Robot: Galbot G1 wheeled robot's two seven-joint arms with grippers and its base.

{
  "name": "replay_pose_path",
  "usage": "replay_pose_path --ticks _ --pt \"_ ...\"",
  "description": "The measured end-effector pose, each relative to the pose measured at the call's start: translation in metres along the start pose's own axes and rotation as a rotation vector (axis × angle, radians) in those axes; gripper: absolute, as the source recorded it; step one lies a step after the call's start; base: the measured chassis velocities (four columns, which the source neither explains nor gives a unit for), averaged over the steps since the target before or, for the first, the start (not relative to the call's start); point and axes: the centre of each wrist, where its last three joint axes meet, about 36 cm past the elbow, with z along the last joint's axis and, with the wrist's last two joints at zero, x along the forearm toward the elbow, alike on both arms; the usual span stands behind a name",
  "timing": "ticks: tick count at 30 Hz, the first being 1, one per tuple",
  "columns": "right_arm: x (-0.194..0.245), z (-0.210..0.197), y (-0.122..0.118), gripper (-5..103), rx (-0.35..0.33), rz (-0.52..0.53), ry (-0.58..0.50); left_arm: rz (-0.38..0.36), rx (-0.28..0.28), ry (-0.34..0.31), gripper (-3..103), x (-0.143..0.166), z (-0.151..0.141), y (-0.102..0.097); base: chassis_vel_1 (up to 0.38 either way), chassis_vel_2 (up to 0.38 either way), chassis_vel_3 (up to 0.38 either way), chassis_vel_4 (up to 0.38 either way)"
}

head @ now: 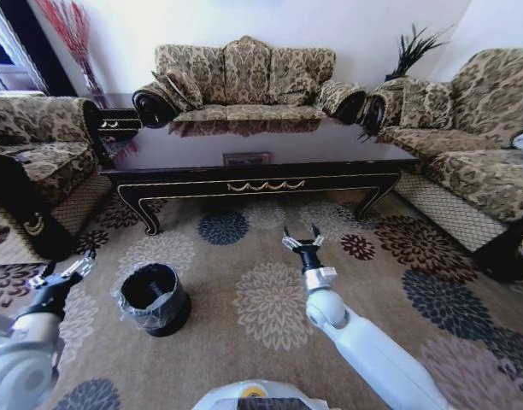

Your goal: Move to the front of the table and pick up the trash from the floor, then place it into the trash bin.

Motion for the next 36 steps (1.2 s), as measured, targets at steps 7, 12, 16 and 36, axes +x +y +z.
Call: replay_pose_path --ticks 7,12,16,36 --pt "0.021 0.013 -0.014 100 0.070 -0.098 -0.081 0.056 -0.081 -0.049 100 0.022 0.016 -0.004 0.000 0.000 0.000 0.000" --pt "0.027 0.014 -0.016 100 0.084 -0.125 -0.097 0.065 -0.084 -0.055 100 0.023 0.013 -0.006 0.000 0.000 0.000 0.000" --pt "0.029 0.012 -0.019 100 0.087 -0.125 -0.099 0.067 -0.073 -0.063 100 0.019 0.007 -0.006 0.000 0.000 0.000 0.000" --pt "0.046 0.015 -0.030 100 0.102 -0.139 -0.073 0.094 -0.031 -0.044 100 -0.002 0.013 -0.022 0.044 -0.056 -0.044 0.052"
